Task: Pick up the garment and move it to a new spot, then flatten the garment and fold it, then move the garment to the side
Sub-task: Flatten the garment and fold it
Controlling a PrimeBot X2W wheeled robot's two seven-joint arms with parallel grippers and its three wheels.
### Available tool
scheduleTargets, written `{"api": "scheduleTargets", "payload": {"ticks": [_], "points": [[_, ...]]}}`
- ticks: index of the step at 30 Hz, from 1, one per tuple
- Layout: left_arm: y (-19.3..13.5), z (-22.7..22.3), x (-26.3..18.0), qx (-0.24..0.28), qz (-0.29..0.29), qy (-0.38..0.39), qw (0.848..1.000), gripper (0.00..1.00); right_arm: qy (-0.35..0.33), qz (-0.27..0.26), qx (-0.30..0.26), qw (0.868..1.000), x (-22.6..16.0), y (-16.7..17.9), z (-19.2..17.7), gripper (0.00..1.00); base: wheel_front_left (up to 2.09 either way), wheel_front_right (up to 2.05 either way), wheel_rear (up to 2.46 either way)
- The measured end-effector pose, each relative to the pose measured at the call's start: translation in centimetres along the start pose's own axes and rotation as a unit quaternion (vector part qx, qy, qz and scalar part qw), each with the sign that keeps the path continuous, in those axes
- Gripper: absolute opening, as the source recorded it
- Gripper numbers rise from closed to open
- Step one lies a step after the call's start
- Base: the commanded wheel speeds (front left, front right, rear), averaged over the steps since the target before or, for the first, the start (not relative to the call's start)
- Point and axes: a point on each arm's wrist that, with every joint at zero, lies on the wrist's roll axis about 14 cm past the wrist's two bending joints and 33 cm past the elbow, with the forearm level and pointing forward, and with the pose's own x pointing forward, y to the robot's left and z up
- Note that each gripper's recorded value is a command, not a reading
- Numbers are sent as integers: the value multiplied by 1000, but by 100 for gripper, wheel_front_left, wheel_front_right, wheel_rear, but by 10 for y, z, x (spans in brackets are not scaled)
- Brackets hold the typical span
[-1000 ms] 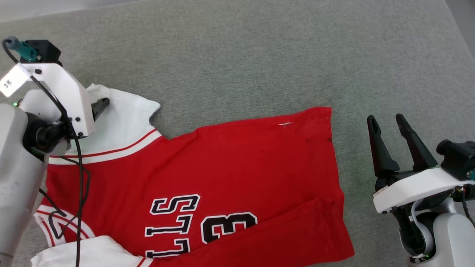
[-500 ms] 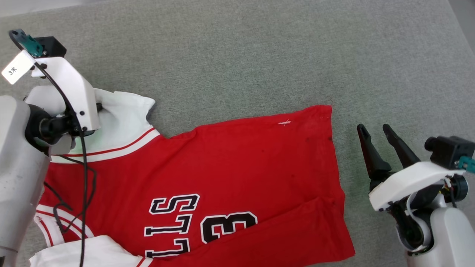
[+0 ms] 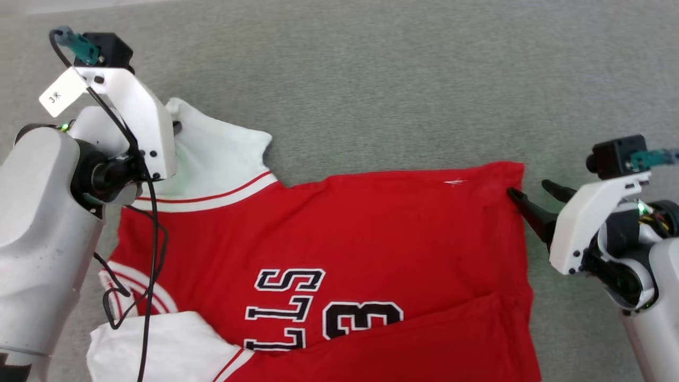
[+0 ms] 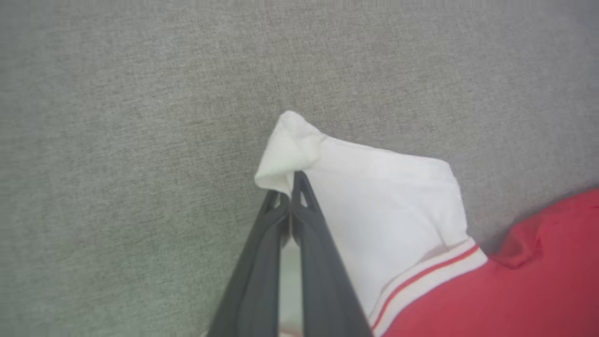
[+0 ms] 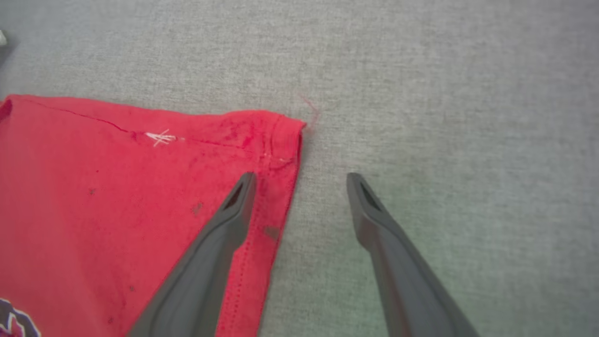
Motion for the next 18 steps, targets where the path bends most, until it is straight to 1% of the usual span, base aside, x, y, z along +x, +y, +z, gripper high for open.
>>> {"api": "scheduleTargets", "payload": {"ticks": [6,10,11,12,13,15,18], "points": [[5,7,-13,2,2,-36,999,0,67,32,-51,996,23,19,2,100,0,0,0],[12,6,-18,-1,6,-51,999,0,134,39,-69,988,34,21,-15,100,0,0,0],[12,6,-19,-3,6,-56,998,0,154,40,-69,985,35,21,-21,62,0,0,0],[13,5,-20,-3,6,-58,998,0,164,40,-72,983,36,22,-22,33,0,0,0],[14,5,-22,-6,5,-62,998,0,171,42,-72,982,37,22,-24,0,0,0,0],[15,3,-24,-8,6,-65,998,0,183,45,-70,980,38,23,-27,0,0,0,0],[14,2,-27,-13,2,-74,997,0,176,50,-68,981,38,26,-24,0,0,0,0]]}}
